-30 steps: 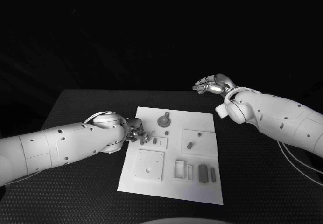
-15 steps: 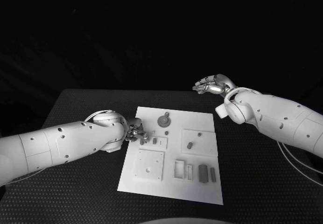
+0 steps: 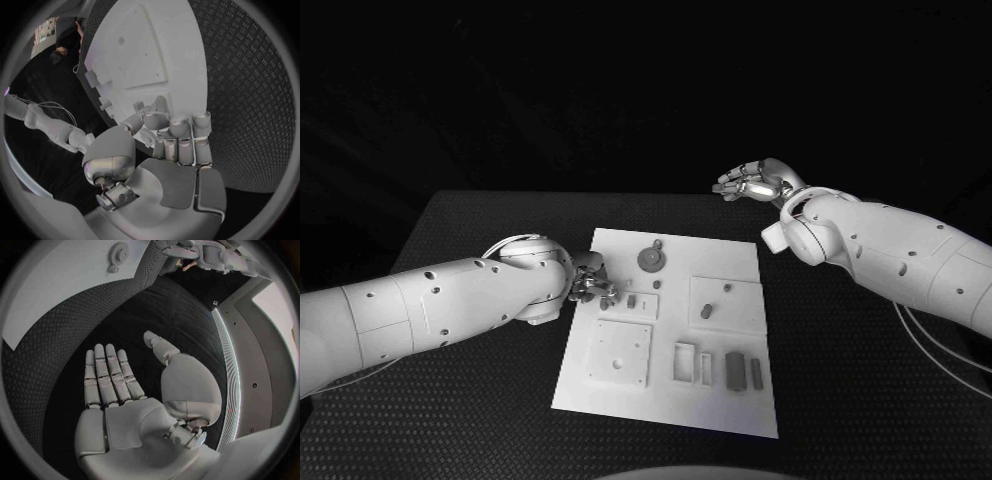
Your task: Assemble the parts on the task board
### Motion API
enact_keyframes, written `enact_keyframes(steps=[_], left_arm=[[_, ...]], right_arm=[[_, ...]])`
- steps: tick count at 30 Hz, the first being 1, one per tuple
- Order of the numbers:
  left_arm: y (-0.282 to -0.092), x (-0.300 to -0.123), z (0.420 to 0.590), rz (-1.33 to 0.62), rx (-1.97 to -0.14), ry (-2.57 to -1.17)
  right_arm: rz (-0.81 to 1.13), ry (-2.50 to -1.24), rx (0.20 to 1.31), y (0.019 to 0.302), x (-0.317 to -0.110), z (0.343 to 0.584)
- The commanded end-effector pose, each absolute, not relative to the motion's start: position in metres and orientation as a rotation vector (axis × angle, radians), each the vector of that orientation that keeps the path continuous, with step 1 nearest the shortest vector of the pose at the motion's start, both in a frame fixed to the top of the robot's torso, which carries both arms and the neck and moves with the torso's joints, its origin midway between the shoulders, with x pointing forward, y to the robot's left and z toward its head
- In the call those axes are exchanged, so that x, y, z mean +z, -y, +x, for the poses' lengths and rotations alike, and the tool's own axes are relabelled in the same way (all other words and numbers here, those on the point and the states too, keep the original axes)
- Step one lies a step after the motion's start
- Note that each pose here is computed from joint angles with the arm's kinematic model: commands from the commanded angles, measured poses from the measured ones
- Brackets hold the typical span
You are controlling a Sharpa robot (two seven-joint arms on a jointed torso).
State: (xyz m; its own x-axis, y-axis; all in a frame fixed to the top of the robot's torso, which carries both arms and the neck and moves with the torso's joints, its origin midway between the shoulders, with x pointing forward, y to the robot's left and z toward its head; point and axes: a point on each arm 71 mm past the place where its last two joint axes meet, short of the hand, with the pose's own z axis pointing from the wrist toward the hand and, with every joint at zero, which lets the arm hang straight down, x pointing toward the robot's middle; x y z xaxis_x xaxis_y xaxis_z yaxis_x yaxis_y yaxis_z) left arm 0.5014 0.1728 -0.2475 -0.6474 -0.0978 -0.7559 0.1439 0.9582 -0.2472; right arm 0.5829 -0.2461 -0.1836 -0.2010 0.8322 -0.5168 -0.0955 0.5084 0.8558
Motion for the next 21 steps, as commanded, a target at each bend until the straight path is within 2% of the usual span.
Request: enact_keyframes(steps=[1,21], left_arm=[[-0.1724,-0.2506,0.5005,0.025,-0.356,-2.271],[-0.1723,-0.2500,0.5024,0.016,-0.354,-2.261]], right_arm=[[0.649,-1.554,0.976,0.2448,-0.1839,0.5826],[0.649,-1.555,0.978,0.2442,-0.1841,0.5825]])
